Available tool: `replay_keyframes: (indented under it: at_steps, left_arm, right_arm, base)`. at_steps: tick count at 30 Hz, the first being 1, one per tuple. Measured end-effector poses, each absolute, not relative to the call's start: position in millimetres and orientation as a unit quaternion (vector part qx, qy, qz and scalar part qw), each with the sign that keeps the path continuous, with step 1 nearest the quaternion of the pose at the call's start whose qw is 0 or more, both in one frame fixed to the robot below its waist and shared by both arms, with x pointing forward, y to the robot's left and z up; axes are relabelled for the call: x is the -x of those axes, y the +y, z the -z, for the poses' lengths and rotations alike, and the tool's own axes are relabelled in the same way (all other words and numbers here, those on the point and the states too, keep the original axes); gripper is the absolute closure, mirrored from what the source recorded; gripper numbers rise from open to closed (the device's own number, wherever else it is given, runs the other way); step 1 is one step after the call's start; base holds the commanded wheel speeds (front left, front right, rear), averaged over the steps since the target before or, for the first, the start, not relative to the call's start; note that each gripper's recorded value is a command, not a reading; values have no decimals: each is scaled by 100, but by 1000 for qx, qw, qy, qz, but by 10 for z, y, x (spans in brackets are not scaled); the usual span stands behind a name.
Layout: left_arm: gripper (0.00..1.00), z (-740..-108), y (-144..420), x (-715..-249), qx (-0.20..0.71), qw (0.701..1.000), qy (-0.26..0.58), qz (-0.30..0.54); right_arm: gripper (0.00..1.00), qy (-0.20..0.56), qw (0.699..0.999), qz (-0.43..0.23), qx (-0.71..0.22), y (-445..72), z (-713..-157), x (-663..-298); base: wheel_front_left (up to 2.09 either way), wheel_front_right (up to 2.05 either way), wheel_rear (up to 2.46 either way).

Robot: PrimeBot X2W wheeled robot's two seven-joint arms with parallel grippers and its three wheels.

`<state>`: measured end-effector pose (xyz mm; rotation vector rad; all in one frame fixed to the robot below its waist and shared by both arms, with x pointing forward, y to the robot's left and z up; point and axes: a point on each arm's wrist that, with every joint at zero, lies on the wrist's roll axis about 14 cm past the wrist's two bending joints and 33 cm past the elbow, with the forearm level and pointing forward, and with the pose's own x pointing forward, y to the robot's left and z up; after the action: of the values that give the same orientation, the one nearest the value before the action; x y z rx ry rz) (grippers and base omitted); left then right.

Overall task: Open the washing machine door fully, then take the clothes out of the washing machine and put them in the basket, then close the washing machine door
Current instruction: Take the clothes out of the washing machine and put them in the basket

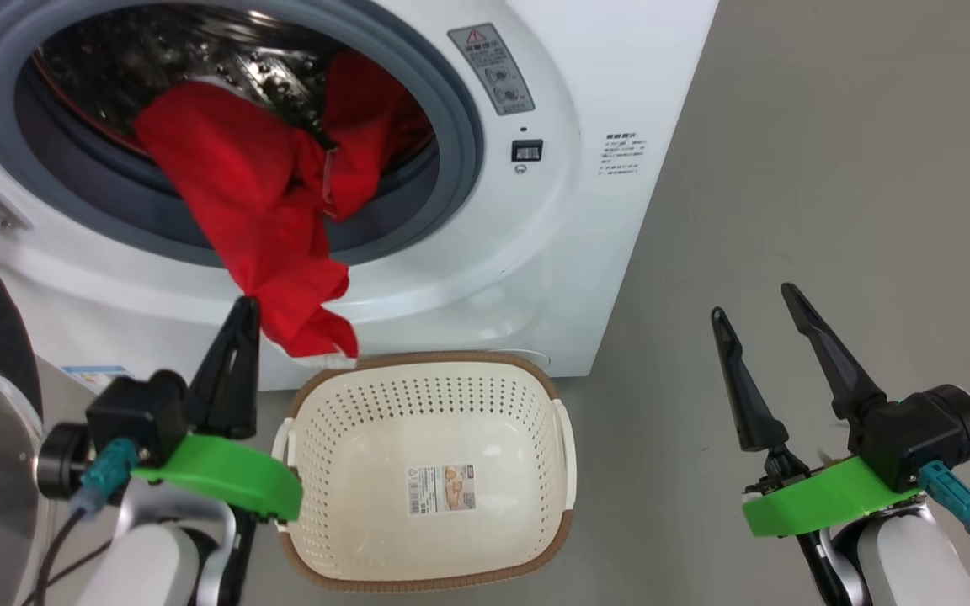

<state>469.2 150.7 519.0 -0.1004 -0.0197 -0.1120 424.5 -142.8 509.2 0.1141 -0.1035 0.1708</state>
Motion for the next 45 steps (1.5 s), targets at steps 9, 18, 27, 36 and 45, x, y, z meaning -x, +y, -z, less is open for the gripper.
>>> replay_keyframes:
  at_steps: [9, 18, 27, 36, 45]
  left_arm:
    - [100, -5298, 1484, -4393, 66, 996, -17, 52]
    - [100, -5416, 1389, -4168, 82, 995, -20, 58]
    - [100, -5299, 1291, -4143, 91, 993, 4, 72]
    - [100, -4811, 1020, -4297, 111, 985, 76, 112]
    - [100, -4185, 676, -4494, 151, 963, 166, 152]
  right_arm:
    - [0, -61, 993, -80, -58, -1465, -5173, -4175]
    - [0, -61, 993, -77, -64, -1484, -5177, -4112]
    - [0, -57, 993, -75, -70, -1485, -5141, -4137]
    - [0, -37, 994, -72, -71, -1499, -4981, -4199]
    - [0, -21, 995, -63, -69, -1564, -4827, -4337]
  base:
    - [0, 0, 0]
    - [0, 0, 0]
    - [0, 0, 0]
    - [0, 0, 0]
    - [0, 0, 0]
